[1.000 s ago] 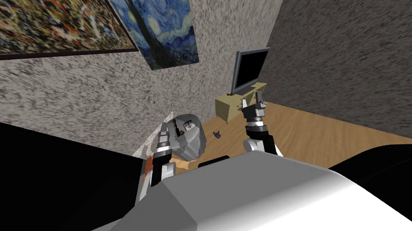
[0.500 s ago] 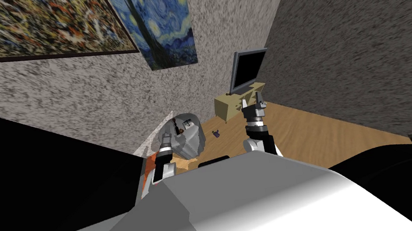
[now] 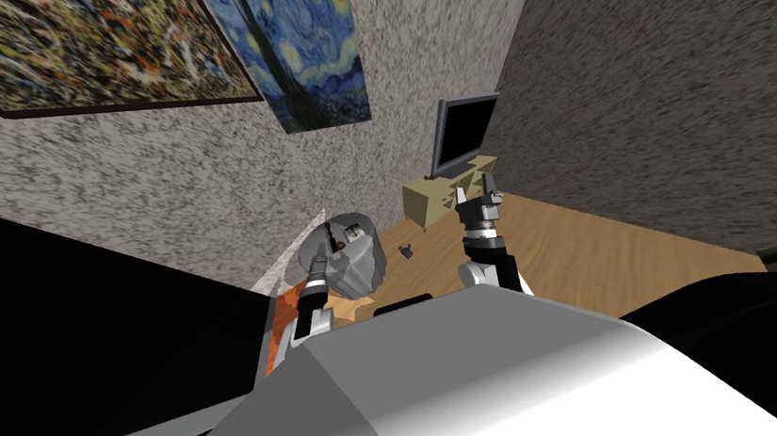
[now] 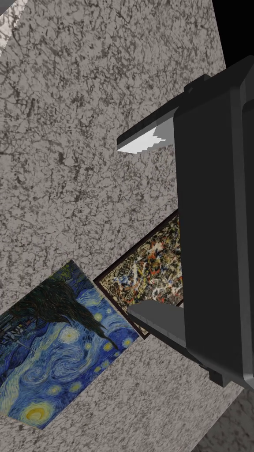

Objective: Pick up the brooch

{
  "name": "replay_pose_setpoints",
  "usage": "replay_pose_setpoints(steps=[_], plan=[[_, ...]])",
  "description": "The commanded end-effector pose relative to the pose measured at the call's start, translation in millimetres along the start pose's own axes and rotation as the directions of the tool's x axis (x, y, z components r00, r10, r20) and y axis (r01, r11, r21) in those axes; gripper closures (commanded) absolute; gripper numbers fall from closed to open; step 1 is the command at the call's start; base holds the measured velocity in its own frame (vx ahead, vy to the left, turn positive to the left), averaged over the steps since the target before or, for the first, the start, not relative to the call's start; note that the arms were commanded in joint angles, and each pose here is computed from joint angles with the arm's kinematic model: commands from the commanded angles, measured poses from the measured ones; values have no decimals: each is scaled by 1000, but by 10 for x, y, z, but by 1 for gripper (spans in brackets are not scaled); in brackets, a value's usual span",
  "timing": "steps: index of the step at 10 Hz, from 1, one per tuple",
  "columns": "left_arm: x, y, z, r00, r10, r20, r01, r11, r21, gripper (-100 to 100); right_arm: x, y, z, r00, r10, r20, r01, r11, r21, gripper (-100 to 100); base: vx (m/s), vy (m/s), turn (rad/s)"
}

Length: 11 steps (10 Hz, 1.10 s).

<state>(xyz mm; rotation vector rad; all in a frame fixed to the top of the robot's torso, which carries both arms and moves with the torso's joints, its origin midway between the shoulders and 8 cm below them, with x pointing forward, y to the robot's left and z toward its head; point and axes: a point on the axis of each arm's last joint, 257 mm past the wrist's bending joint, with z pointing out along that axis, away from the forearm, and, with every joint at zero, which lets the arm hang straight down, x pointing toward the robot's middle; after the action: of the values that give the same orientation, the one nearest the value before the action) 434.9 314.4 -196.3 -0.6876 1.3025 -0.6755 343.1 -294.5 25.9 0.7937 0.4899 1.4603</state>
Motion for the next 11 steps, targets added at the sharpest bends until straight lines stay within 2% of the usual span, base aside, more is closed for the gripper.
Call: replay_pose_setpoints(steps=[1,2,3,6,7,11], plan=[[84,231,-4,999,31,-24,-32,998,-51,-100,0,0,0,1000,0,0,0,1000,0,0,-38,-21,-13],[153,403,-10,997,56,-44,-60,994,-89,-100,0,0,0,1000,0,0,0,1000,0,0,-61,-29,-30],[159,415,-13,997,56,-46,-60,994,-91,-100,0,0,0,1000,0,0,0,1000,0,0,-44,-23,-7],[337,865,-48,986,124,-112,-142,973,-179,-100,0,0,0,1000,0,0,0,1000,0,0,-22,-22,-24],[366,919,-70,985,122,-119,-143,971,-189,-100,0,0,0,1000,0,0,0,1000,0,0,-4,-12,-13],[569,1430,-151,957,197,-214,-250,933,-258,-100,0,0,0,1000,0,0,0,1000,0,0,30,-10,-34]])
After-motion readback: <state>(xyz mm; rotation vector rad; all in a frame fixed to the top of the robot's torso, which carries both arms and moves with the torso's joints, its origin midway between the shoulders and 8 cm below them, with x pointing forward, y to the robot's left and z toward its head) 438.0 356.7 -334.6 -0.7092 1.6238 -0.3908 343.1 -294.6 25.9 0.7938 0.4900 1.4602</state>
